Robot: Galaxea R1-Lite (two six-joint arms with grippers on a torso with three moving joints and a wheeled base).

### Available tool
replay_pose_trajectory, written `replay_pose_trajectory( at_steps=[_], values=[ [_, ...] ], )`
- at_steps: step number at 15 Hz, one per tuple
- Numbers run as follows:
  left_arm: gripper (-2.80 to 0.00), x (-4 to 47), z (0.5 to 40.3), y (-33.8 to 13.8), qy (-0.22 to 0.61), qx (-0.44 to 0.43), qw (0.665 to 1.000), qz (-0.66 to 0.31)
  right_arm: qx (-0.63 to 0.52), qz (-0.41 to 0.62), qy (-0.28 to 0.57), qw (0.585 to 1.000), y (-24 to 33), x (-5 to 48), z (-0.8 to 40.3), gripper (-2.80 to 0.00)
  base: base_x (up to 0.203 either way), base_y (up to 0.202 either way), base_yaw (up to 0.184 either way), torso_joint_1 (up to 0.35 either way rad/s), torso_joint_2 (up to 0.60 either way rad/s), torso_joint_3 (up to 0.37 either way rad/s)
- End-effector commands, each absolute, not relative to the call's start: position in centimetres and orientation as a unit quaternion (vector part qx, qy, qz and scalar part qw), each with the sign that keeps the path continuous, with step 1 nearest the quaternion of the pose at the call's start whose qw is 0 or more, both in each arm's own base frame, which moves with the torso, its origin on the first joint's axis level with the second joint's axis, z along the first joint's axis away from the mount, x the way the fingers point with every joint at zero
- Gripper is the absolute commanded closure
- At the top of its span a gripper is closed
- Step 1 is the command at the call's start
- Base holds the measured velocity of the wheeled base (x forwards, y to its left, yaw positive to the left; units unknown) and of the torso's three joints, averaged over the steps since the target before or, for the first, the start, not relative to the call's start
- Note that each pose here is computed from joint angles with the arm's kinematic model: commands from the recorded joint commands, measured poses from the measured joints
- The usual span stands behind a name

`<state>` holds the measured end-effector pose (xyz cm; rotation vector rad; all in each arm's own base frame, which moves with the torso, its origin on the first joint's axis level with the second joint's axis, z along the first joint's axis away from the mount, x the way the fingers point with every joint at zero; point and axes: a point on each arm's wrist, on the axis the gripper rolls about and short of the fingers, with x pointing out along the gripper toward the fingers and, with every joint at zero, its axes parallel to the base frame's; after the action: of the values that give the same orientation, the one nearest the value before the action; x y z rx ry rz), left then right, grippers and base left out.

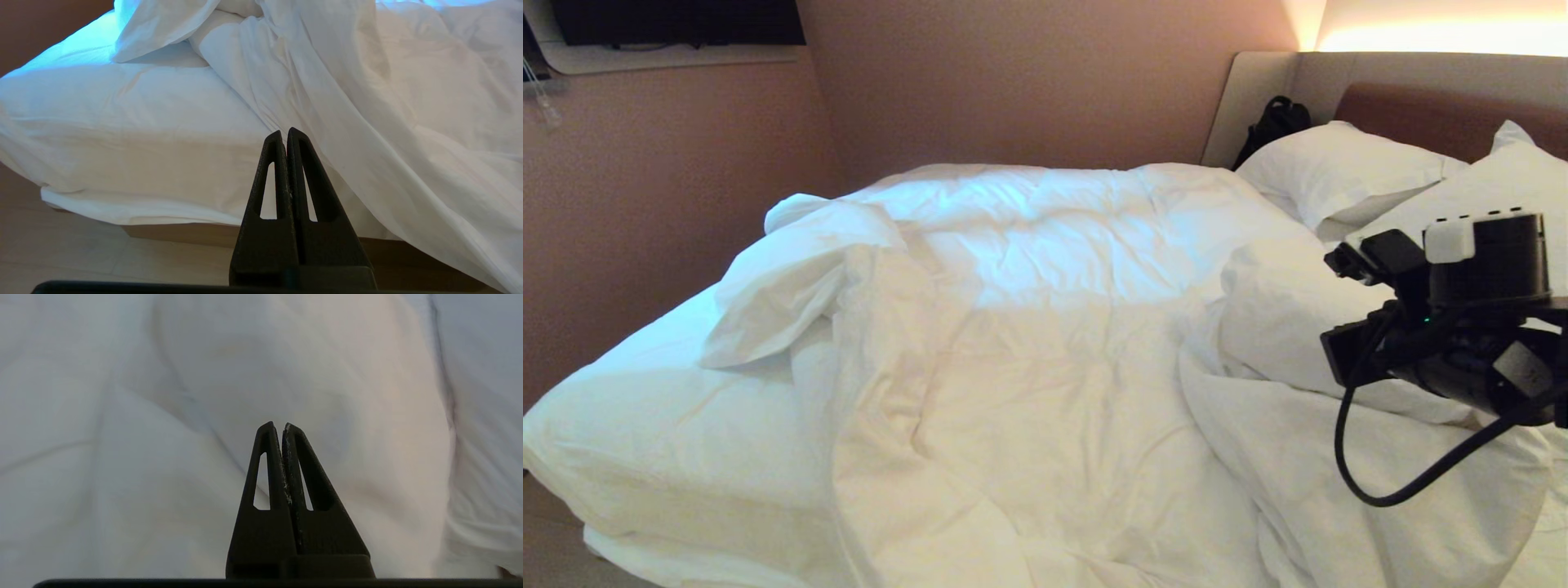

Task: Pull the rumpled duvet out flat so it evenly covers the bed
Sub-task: Flatten the corners of the folded blanket

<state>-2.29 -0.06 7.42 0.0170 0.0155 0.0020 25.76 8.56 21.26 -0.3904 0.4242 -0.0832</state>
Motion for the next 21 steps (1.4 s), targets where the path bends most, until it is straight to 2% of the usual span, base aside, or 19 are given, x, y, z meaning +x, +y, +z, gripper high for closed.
replay_pose_trajectory(
  at_steps=[1, 6, 16, 21],
  values=[
    [0.0, -2.3, 7.4, -0.1, 0.008, 0.008, 1.0, 0.001, -0.183, -0.047, 0.2, 0.961, 10.1, 26.5, 20.6, 0.0, 0.0, 0.0, 0.0, 0.0, 0.0, 0.0],
    [0.0, -2.3, 7.4, -0.1, 0.008, 0.008, 1.0, 0.001, -0.188, -0.081, 0.189, 0.96, 11.2, 28.4, 18.8, 0.0, 0.0, 0.0, 0.0, 0.0, 0.0, 0.0],
    [0.0, -2.3, 7.4, -0.1, 0.008, 0.008, 1.0, 0.001, -0.195, -0.074, 0.201, 0.957, 12.1, 29.2, 17.1, 0.0, 0.0, 0.0, 0.0, 0.0, 0.0, 0.0],
    [0.0, -2.3, 7.4, -0.1, 0.008, 0.008, 1.0, 0.001, -0.198, -0.074, 0.206, 0.955, 13.1, 31.5, 14.0, 0.0, 0.0, 0.0, 0.0, 0.0, 0.0, 0.0]
  ],
)
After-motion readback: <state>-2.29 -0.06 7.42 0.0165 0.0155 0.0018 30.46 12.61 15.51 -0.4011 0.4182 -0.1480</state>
